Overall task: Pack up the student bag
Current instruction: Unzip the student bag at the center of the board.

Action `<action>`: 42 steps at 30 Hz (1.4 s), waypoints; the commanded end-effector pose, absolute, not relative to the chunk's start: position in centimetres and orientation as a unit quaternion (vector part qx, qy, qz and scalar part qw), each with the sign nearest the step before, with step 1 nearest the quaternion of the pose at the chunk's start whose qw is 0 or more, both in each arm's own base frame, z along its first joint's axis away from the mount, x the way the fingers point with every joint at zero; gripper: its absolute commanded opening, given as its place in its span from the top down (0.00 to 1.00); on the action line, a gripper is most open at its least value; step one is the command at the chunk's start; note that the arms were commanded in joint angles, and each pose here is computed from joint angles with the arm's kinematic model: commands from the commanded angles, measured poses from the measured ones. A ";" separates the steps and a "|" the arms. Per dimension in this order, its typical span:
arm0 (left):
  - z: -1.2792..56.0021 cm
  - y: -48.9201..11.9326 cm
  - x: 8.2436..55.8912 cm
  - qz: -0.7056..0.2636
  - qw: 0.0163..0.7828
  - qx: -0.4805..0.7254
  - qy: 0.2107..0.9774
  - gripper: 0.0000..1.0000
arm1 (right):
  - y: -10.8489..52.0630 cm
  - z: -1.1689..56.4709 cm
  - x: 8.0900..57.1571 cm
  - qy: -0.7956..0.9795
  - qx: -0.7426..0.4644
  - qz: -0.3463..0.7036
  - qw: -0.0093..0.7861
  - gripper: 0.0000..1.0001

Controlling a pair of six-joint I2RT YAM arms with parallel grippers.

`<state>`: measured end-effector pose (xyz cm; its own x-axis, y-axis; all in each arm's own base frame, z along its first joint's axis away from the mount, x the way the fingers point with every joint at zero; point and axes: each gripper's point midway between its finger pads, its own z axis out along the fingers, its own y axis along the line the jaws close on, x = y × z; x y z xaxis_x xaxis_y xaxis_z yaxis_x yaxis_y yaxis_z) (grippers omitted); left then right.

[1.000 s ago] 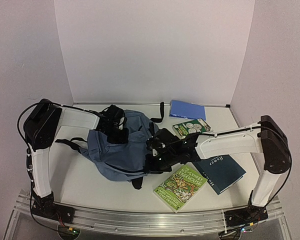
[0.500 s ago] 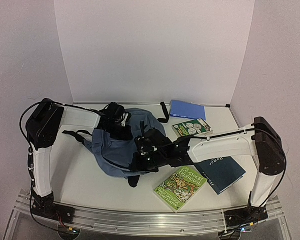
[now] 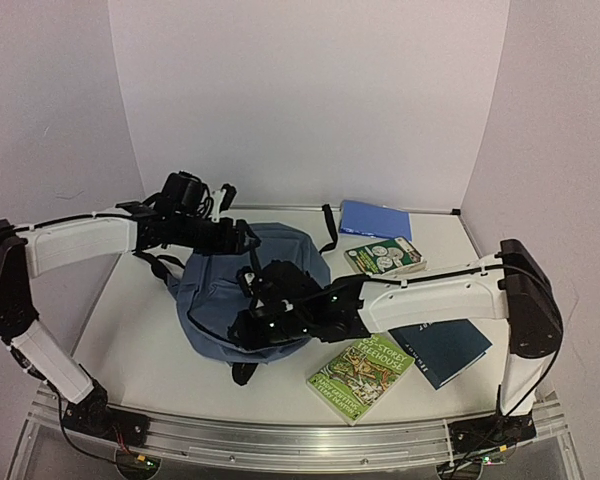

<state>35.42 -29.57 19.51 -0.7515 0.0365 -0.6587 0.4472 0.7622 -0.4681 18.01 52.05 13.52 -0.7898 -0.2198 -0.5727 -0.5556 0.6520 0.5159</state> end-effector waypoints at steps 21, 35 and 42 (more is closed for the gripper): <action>14.6 -25.9 19.5 -0.389 0.207 0.035 0.897 0.29 | 39.7 13.6 25.4 0.913 -0.059 0.226 0.334 0.30; 11.6 -27.3 19.5 -0.371 0.183 0.038 0.910 0.51 | 39.3 13.7 25.3 0.914 -0.053 0.227 0.333 0.30; 10.4 -27.5 18.6 -0.373 0.162 0.032 0.913 0.54 | 39.2 14.0 25.3 0.912 -0.051 0.229 0.336 0.30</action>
